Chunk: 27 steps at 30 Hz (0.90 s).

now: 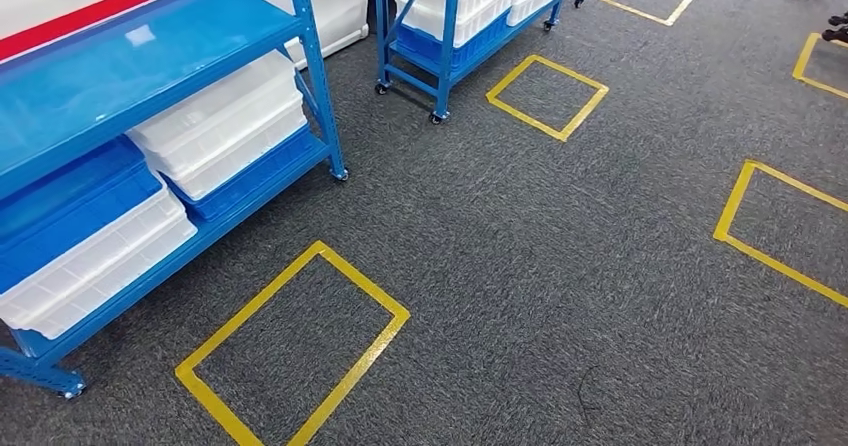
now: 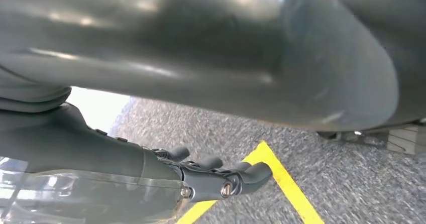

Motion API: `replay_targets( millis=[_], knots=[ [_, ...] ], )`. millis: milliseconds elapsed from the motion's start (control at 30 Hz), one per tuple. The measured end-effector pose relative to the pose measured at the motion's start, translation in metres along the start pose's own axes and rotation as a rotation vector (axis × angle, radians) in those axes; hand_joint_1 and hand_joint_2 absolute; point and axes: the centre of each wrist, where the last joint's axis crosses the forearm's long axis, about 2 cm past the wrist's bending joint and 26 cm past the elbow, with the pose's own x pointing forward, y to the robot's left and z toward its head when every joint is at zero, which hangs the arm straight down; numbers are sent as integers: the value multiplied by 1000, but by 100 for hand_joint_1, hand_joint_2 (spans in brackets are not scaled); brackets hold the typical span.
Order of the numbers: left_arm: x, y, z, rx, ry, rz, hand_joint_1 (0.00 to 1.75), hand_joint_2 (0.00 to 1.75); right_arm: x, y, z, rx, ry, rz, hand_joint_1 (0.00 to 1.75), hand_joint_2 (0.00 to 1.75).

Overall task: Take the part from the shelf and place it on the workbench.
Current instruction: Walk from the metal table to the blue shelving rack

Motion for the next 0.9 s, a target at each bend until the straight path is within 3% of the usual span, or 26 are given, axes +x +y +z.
replay_targets(
  millis=[733,900],
  knots=[
    [2,-2,-1,6,-26,25,0,0,-7,3,1,-14,18,-14,0,0],
    [2,-32,4,45,-30,23,0,0,-3,9,2,-24,19,-25,0,0]
  ],
)
